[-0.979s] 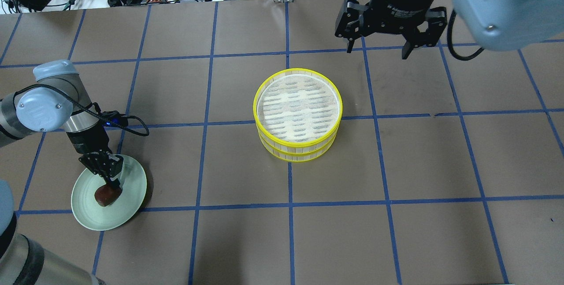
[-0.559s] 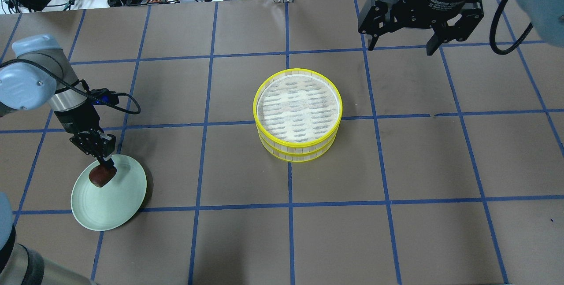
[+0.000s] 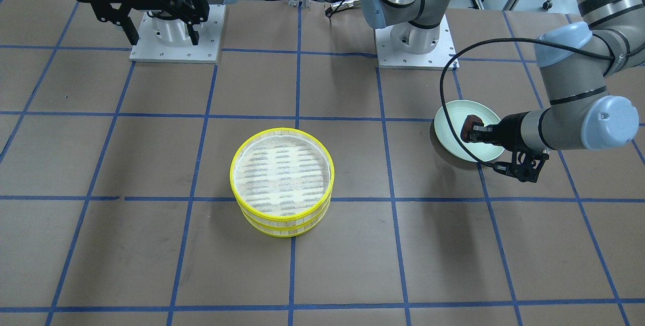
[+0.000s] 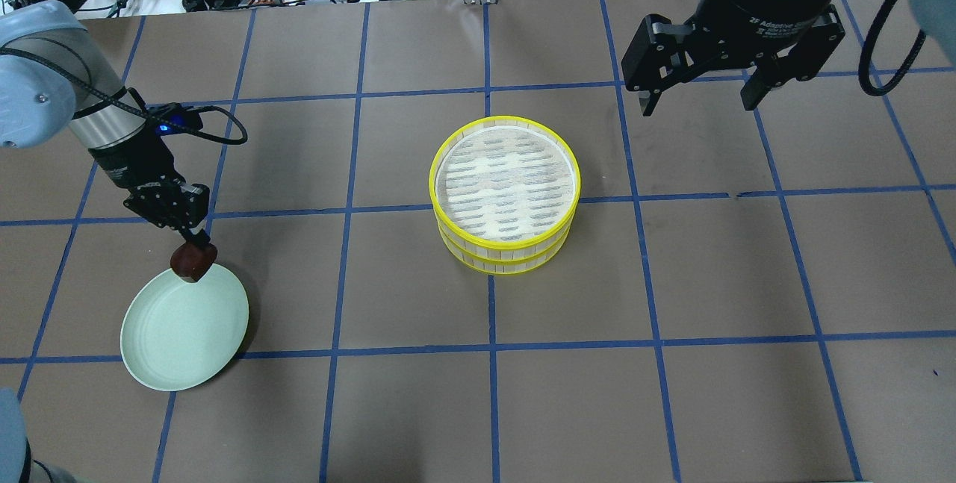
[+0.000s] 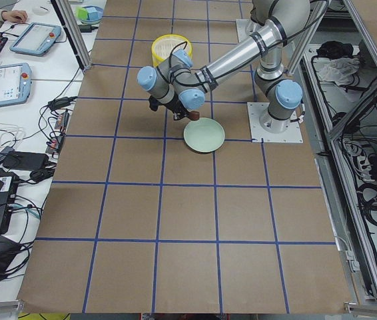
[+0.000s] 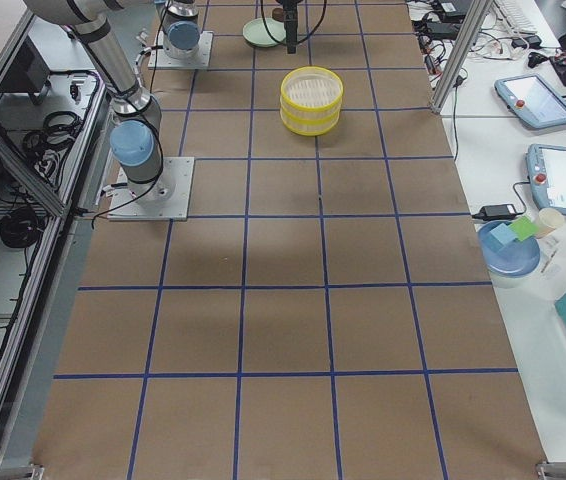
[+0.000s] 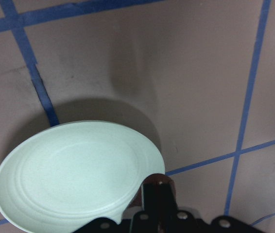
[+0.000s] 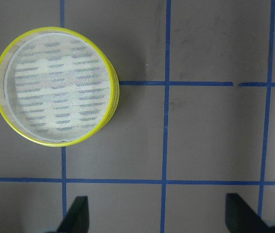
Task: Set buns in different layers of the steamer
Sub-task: 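Carry the brown bun with the left gripper and drop it into the top tier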
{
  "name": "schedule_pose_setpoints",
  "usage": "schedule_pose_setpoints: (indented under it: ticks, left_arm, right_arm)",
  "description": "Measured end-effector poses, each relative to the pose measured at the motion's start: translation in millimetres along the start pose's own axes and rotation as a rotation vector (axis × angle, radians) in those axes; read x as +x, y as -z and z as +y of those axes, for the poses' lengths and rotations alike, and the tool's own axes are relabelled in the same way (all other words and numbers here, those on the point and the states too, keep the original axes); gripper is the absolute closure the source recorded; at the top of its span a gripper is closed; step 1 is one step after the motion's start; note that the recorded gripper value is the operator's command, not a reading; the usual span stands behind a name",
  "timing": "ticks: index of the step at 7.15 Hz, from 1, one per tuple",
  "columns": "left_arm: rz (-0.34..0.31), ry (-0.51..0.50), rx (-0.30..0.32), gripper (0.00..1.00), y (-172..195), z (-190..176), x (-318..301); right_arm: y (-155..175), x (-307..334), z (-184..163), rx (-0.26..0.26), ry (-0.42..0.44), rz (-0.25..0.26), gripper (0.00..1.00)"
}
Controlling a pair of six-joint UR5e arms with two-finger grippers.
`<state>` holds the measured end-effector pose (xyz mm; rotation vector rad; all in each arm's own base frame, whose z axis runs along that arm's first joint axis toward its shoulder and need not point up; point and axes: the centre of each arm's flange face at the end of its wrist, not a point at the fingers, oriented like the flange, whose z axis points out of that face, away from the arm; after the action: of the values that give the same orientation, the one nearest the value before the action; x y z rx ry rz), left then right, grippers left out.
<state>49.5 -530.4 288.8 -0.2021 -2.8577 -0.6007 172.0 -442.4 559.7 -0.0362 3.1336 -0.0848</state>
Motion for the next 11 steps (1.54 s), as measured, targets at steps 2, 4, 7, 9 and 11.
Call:
schedule_pose_setpoints:
  ticks: [2, 4, 7, 9, 11]
  left_arm:
    - [0.018, 0.091, 0.12, 1.0, 41.4, -2.5, 56.7]
    - [0.106, 0.175, 0.239, 1.0, 69.4, -9.2, 121.2]
    - [0.304, 0.248, 0.358, 1.0, 71.8, -31.9, 210.9]
    - [0.411, 0.263, 0.386, 1.0, 59.8, -48.9, 253.5]
    - [0.48, 0.283, 0.396, 0.99, 39.2, -70.3, 287.0]
  right_arm:
    - [-0.6, 0.1, 0.8, -0.004, 0.004, 0.003, 0.0]
    - [-1.3, 0.5, 1.4, -0.01, 0.003, 0.004, 0.0]
    - [-3.8, 1.1, 3.9, -0.036, 0.005, 0.007, 0.0]
    - [-4.0, 1.3, 4.1, -0.038, 0.005, 0.009, 0.0]
    - [-4.1, 1.4, 4.4, -0.04, 0.007, 0.01, 0.0]
